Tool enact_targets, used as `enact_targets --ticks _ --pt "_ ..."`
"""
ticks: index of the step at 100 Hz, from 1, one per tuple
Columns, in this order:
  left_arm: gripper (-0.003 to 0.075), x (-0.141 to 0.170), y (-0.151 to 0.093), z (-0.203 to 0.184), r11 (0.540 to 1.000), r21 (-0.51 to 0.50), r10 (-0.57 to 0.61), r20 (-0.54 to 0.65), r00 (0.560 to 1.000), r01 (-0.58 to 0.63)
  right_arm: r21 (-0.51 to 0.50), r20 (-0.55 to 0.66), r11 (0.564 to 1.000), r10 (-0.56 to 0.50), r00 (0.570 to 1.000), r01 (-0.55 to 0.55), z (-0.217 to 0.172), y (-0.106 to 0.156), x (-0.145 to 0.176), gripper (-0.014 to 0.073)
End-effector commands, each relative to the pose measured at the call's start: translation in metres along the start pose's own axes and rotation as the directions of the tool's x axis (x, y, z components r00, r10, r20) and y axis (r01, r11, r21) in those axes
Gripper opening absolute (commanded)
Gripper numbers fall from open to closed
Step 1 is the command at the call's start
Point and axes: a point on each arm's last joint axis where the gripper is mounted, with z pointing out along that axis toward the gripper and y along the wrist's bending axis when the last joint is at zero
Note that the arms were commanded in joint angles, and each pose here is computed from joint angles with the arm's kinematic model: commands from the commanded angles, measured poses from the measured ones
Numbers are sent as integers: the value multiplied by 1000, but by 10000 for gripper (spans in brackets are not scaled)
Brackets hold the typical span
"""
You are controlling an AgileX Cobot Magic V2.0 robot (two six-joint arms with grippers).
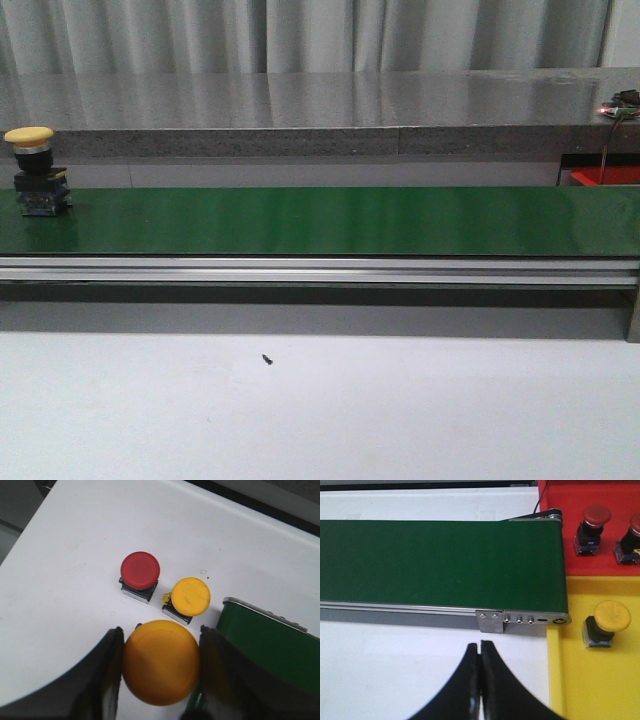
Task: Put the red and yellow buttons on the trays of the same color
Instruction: 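Lower the second yellow button onto the belt and open the left gripper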
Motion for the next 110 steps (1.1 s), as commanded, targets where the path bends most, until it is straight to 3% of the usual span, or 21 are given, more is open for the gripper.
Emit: enact_targets --ticks 1,47,100,110 --pt "115 -16 -17 -30 999 17 31 128 991 -34 -5 89 1000 0 996 1 -5 1 -13 -67" --pt "115 -6 -81 -24 980 120 150 97 984 -161 -5 89 1000 0 996 1 -5 1 -13 -67" --pt "117 2 -80 2 981 122 151 14 988 -152 -5 89 1000 0 996 1 -5 1 -13 -67" --pt "149 2 -80 2 981 124 150 14 989 -151 -5 89 1000 0 996 1 -5 1 -13 -67"
